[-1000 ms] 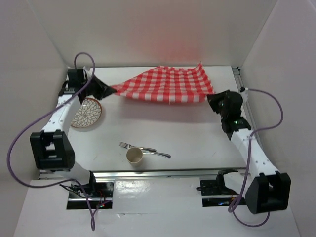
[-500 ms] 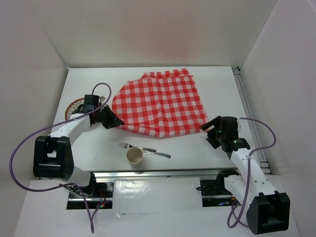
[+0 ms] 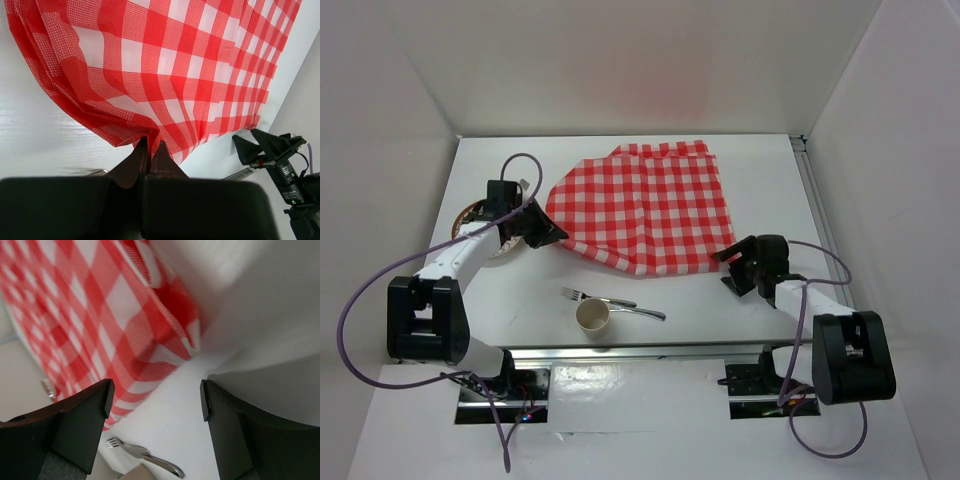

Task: Set the dinner table for one person

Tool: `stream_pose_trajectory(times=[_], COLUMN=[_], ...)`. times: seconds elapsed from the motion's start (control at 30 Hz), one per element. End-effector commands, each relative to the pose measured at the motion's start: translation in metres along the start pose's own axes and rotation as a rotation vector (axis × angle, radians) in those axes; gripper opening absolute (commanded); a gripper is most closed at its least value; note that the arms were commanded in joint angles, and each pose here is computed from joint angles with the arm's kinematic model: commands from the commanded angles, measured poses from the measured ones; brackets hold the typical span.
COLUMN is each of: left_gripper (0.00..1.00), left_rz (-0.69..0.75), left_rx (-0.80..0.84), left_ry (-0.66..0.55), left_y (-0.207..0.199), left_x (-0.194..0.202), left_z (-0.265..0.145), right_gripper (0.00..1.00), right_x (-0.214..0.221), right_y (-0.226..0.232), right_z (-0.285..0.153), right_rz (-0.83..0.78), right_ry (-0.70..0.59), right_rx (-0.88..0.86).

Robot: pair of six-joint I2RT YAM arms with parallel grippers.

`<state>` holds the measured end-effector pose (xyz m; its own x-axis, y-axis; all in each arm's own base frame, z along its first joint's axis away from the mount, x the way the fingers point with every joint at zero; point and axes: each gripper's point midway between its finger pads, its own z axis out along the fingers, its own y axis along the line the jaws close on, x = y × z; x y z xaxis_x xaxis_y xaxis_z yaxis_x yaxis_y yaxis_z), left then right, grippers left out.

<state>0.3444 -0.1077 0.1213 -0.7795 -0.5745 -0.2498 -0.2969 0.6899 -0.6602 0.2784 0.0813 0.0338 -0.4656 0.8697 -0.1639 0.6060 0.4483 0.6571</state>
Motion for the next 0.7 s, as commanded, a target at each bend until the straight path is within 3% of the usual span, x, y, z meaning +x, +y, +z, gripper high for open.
stream_pose_trajectory(times=[0.0,0.1,0.2,0.3,0.33,0.37,0.43,0.5,0.67], left_gripper=[0.00,0.00,0.00,0.00,0.00,0.00,0.00,0.00,0.00], left_rz=[0.019,0.018,0.022,0.024,0.024,0.033,0.045,0.036,0.046], left_rx=[0.017,0.023,0.028,0.031,0.031,0.022,0.019,0.013,0.027], left_ry=[-0.009,-0.002,-0.008,-0.011,-0.011,-0.019,-0.031,-0.035,-0.064], left_y=[-0.007,-0.008,-0.012,-0.017,-0.017,-0.015,-0.018,-0.016,-0.014], left_x=[-0.006,-0.008,-0.013,-0.016,-0.016,-0.017,-0.022,-0.025,-0.044], left_z=[-0.001,0.003,0.003,0.000,0.000,0.000,-0.002,-0.005,-0.014], right_gripper=[0.83,0.86,0.86,0.72,0.66,0.54,0.45,0.45,0.68], right_x=[0.003,-0.001,-0.007,-0.011,-0.010,-0.012,-0.014,-0.015,-0.031], right_y=[-0.015,-0.009,-0.014,-0.002,0.006,0.001,0.003,-0.004,0.003], right_z=[0.015,0.026,0.043,0.057,0.059,0.062,0.063,0.061,0.055], right_rz=[0.072,0.096,0.087,0.047,0.030,0.052,0.064,0.082,0.074], right_ry=[-0.015,-0.035,-0.067,-0.095,-0.101,-0.111,-0.144,-0.170,-0.248], right_rx=[-0.023,-0.073,-0.009,0.020,0.017,0.050,0.065,0.113,0.195])
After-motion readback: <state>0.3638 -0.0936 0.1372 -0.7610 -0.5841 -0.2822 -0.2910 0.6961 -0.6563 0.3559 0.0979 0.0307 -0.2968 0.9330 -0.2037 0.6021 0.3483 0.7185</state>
